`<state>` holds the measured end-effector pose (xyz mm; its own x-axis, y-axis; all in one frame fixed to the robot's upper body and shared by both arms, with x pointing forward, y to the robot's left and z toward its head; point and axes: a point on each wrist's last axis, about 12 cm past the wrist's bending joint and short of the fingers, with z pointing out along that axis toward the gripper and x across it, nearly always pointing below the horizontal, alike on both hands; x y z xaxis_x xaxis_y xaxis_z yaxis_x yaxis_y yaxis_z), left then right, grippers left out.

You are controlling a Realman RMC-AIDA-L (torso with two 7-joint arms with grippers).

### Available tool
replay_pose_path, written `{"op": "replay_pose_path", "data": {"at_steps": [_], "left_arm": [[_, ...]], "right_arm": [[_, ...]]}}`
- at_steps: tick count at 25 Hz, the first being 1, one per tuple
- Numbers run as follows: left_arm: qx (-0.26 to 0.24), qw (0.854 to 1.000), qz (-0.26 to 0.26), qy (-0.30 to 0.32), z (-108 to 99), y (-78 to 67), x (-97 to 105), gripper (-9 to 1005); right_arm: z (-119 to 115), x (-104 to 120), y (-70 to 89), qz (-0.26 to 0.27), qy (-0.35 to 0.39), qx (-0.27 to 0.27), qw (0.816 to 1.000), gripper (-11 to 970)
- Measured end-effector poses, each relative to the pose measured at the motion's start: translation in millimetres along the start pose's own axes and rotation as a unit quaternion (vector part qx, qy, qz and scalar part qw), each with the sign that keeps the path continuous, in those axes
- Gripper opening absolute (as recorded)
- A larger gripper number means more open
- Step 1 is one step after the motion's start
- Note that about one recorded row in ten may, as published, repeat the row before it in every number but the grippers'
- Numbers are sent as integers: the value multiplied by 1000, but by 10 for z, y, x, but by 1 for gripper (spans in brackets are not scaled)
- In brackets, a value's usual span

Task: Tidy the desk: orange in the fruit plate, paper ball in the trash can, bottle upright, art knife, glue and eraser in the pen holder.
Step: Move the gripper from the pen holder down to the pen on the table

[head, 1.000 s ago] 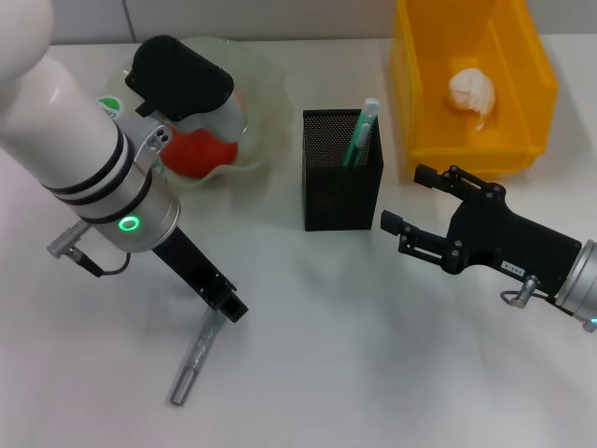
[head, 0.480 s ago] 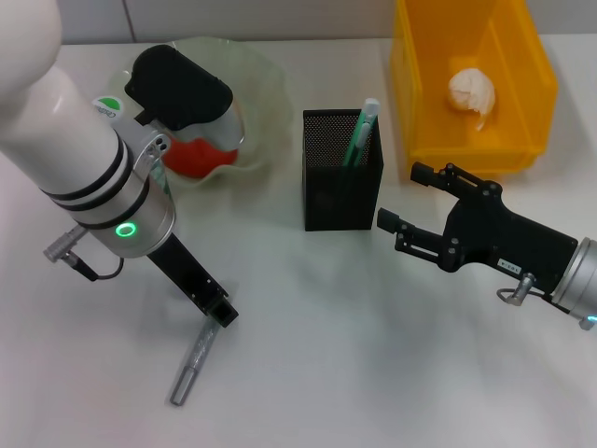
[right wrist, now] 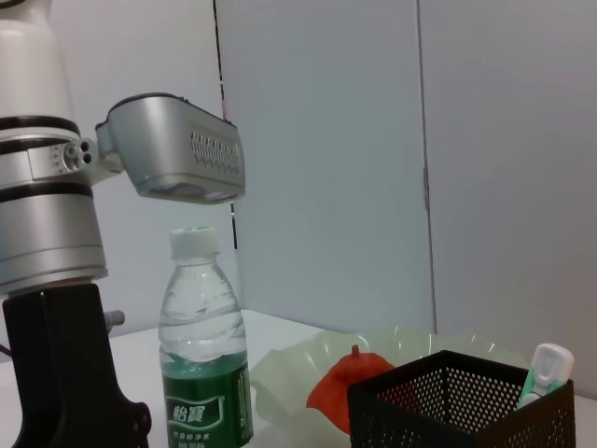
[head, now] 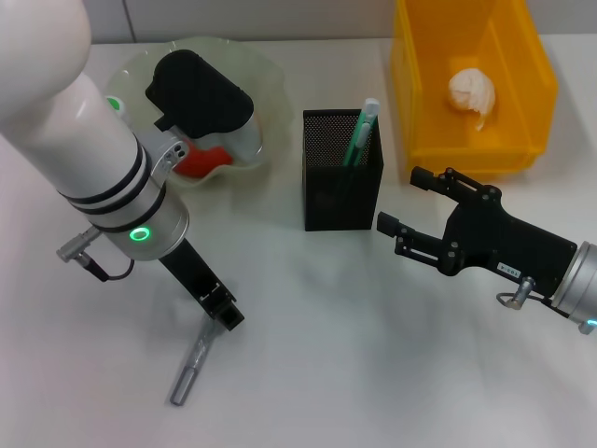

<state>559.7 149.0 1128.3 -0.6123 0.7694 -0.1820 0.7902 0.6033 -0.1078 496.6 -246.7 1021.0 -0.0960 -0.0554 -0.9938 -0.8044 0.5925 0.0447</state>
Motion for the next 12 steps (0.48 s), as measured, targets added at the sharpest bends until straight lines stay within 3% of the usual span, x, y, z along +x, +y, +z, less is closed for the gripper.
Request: {"op": "replay_pose_path", "data": {"at_steps": [12], "left_arm": [[-3,1000,0,-1,32,13,-17,541]], "right_arm": [[4,-2,-2,0,0,0,1000,786]]}}
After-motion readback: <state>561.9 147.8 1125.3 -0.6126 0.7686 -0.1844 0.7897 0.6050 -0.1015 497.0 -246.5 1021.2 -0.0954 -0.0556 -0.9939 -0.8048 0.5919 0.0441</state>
